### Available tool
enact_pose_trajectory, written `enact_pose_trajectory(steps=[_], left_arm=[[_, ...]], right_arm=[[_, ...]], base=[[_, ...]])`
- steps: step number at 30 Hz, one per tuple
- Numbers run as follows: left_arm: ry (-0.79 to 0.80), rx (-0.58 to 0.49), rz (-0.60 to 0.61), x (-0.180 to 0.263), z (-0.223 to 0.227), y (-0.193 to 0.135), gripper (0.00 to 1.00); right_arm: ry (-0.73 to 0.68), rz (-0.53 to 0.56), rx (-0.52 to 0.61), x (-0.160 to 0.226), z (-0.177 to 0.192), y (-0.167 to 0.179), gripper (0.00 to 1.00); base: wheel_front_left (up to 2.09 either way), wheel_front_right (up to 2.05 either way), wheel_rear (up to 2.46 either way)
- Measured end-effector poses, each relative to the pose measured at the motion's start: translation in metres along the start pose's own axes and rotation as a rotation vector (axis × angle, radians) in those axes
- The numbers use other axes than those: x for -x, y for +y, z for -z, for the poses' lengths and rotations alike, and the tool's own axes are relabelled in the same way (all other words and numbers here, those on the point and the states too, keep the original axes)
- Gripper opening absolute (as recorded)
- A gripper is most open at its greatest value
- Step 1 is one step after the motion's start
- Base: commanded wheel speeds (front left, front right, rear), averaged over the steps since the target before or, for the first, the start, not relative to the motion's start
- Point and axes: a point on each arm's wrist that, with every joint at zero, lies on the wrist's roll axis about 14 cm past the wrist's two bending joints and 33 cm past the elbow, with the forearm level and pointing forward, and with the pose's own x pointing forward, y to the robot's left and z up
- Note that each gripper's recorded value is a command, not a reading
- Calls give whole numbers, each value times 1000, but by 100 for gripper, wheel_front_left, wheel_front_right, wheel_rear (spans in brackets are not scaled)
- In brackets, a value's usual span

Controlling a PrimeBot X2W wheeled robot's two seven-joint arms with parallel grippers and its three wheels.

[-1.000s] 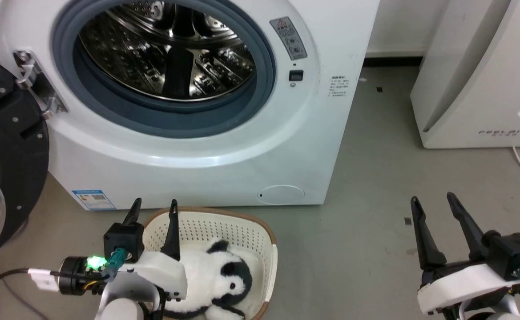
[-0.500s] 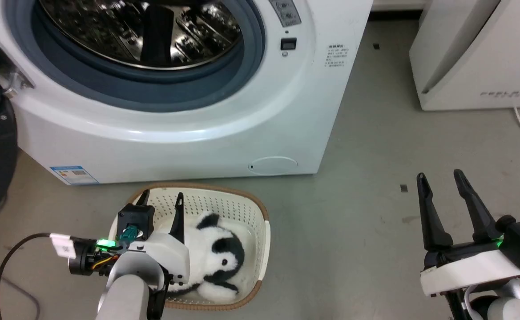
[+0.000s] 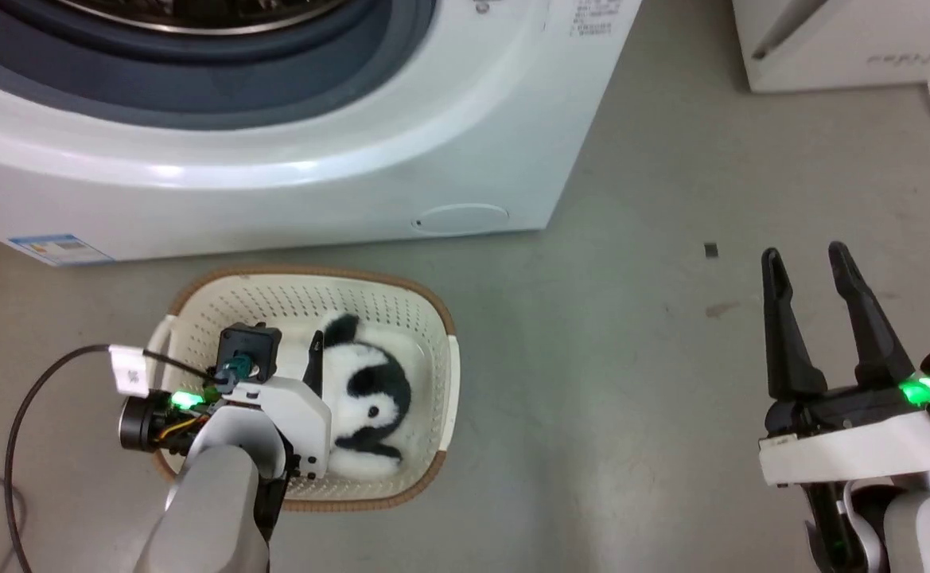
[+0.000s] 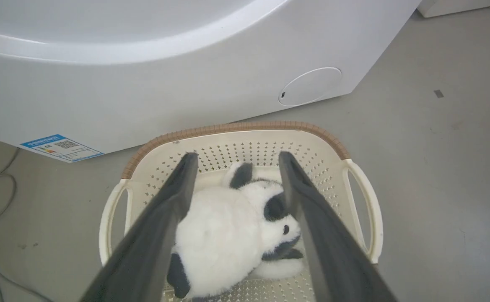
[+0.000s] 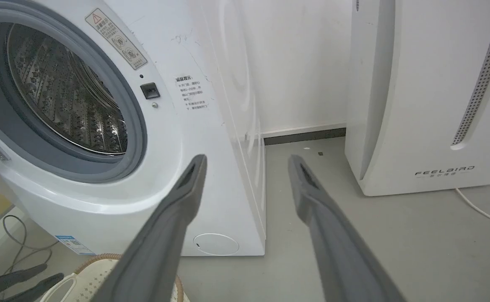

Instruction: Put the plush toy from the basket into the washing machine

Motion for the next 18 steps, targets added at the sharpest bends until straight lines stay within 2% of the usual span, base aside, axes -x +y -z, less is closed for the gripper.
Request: enact_pose_trajectory(steps=[18], left_arm=[[386, -98, 82, -60, 100, -2, 100]], right_arm=[[43, 64, -51, -23, 41, -27, 100]], base=[[0, 0, 0]])
